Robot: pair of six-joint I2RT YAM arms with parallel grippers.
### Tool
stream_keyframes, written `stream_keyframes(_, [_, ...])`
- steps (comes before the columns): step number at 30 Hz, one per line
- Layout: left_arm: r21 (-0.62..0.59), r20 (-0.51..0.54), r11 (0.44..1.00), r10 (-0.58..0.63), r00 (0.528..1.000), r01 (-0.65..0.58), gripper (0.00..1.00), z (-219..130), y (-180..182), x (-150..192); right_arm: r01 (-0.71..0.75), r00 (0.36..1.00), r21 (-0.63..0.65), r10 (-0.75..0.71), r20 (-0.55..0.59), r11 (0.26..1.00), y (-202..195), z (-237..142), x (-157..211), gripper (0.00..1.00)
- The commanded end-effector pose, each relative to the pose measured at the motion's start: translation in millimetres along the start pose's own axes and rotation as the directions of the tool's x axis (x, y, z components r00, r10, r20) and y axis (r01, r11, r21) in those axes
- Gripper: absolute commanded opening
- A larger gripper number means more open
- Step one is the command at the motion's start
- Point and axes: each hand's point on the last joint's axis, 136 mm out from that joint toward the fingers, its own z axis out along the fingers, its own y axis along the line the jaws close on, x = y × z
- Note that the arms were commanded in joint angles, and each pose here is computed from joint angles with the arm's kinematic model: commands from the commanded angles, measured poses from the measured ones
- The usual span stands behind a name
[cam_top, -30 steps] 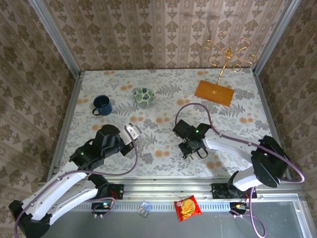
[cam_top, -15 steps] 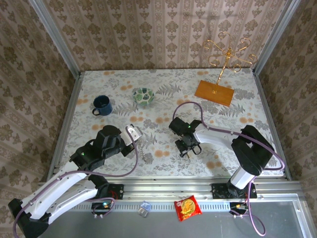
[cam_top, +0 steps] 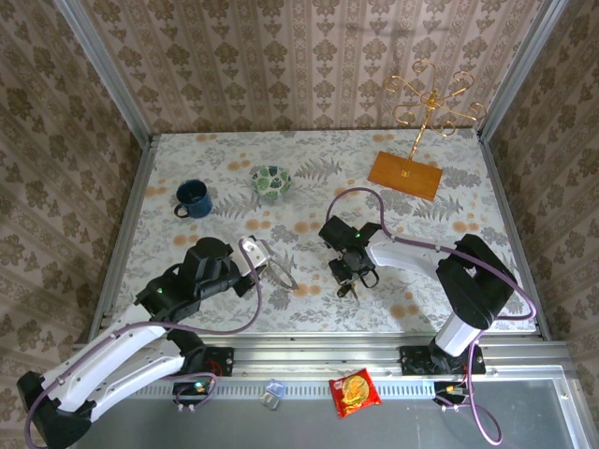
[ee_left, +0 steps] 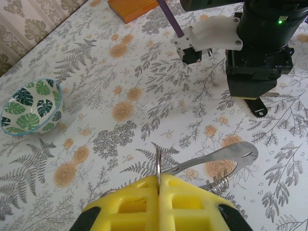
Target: Put the keys on the keyring
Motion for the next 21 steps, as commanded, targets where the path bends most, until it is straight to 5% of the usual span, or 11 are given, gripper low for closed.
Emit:
stream_keyframes(1, [0.032, 0.051, 0.999, -0.022, 0.998, 0.02, 0.0, 2.3, -5.6, -12.5, -0.04, 0.999, -0.008, 0.04, 0.014, 0.999, -1.4, -9.7, -1.6, 0.33])
stream_keyframes(21, [0.104, 0.07, 0.994, -0.03, 0.997, 0.022, 0.0, 13.9, -17.9, -19.1, -0.087, 0.994, 0.015, 0.088, -0.062, 0.996, -5.8, 4.5, 23.4, 0.26])
